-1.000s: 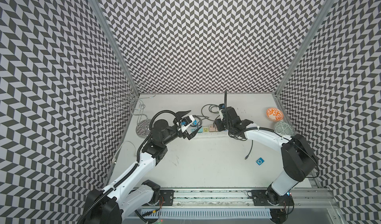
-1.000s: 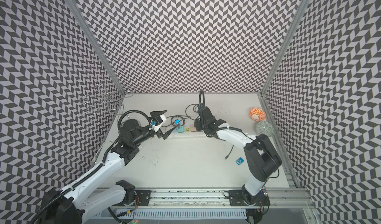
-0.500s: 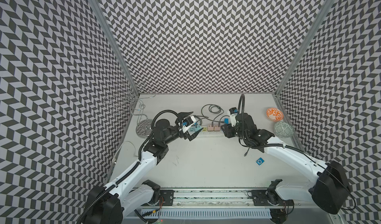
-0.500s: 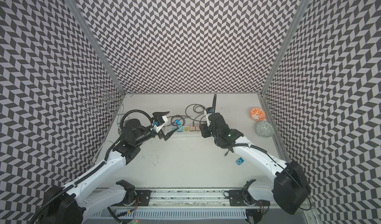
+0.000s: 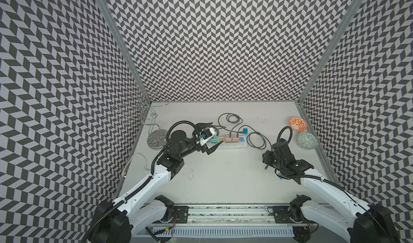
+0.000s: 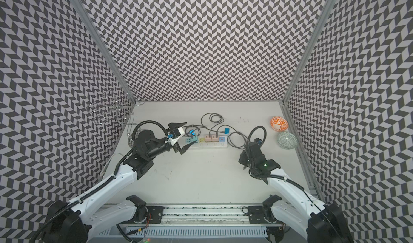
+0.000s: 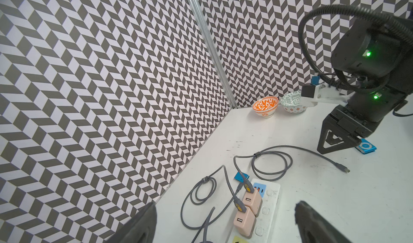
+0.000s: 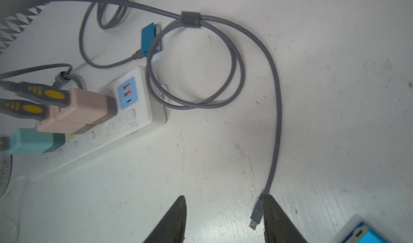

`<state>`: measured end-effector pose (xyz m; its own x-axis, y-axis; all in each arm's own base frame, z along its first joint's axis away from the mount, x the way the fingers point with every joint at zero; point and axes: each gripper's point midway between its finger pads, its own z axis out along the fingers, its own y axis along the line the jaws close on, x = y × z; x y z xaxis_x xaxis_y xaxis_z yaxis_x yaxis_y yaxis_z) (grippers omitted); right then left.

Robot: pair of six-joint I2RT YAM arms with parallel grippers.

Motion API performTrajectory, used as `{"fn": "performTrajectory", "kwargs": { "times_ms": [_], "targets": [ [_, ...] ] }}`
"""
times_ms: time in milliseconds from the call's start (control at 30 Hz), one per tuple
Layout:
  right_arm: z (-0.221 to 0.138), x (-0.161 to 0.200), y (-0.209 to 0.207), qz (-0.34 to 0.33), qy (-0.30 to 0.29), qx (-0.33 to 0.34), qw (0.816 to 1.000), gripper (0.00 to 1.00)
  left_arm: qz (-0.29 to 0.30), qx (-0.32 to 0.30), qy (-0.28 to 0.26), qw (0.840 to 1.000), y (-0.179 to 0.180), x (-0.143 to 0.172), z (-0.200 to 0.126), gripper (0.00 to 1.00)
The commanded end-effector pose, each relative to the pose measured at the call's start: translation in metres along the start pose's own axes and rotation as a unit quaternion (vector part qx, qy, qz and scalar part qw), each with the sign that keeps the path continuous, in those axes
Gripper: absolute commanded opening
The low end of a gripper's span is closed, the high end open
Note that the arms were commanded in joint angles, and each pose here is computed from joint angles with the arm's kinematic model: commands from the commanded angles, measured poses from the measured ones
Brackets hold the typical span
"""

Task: Charge mp3
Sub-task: Pick up the charging cable from the center of the board.

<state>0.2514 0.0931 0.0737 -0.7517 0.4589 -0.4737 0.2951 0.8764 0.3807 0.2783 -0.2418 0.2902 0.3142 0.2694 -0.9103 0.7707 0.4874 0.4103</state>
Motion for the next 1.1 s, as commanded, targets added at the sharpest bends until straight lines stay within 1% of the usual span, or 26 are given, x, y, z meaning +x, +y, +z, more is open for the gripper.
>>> {"fn": "performTrajectory", "kwargs": {
  "times_ms": [0,200,300,400,433,667,833,967,1067],
  "targets": [
    [0.009,0.003,0.004,0.043,0.013,-0.019,0.999,0.52,0.008,-0.014,-0.018,1.000,0.006,-0.015,-0.003,0.96],
    [0.023,0.010,0.000,0.008,0.053,0.012,0.999,0.49,0.006,-0.017,-0.011,1.000,0.005,-0.010,-0.004,0.96],
    [0.033,0.017,-0.001,-0.005,0.072,0.018,0.997,0.47,0.004,-0.018,-0.009,1.000,0.005,-0.008,-0.004,0.96],
    [0.040,0.026,-0.010,-0.012,0.094,0.038,0.995,0.44,0.006,-0.019,-0.006,1.000,0.005,-0.006,-0.004,0.96],
    [0.043,0.030,-0.013,-0.015,0.099,0.043,0.994,0.42,0.005,-0.019,-0.005,1.000,0.005,-0.006,-0.003,0.96],
    [0.045,0.038,-0.023,-0.024,0.109,0.057,0.992,0.30,0.004,-0.018,0.002,1.000,0.006,-0.001,0.000,0.96],
    [0.047,0.041,-0.025,-0.033,0.115,0.060,0.991,0.25,0.003,-0.015,0.005,1.000,0.007,0.000,0.005,0.96],
    [0.048,0.037,-0.017,-0.047,0.119,0.051,0.991,0.22,0.003,-0.015,0.004,1.000,0.010,-0.001,0.008,0.96],
    [0.049,0.031,-0.010,-0.056,0.115,0.043,0.991,0.19,0.003,-0.014,0.002,1.000,0.011,-0.002,0.010,0.96]
  ]
}}
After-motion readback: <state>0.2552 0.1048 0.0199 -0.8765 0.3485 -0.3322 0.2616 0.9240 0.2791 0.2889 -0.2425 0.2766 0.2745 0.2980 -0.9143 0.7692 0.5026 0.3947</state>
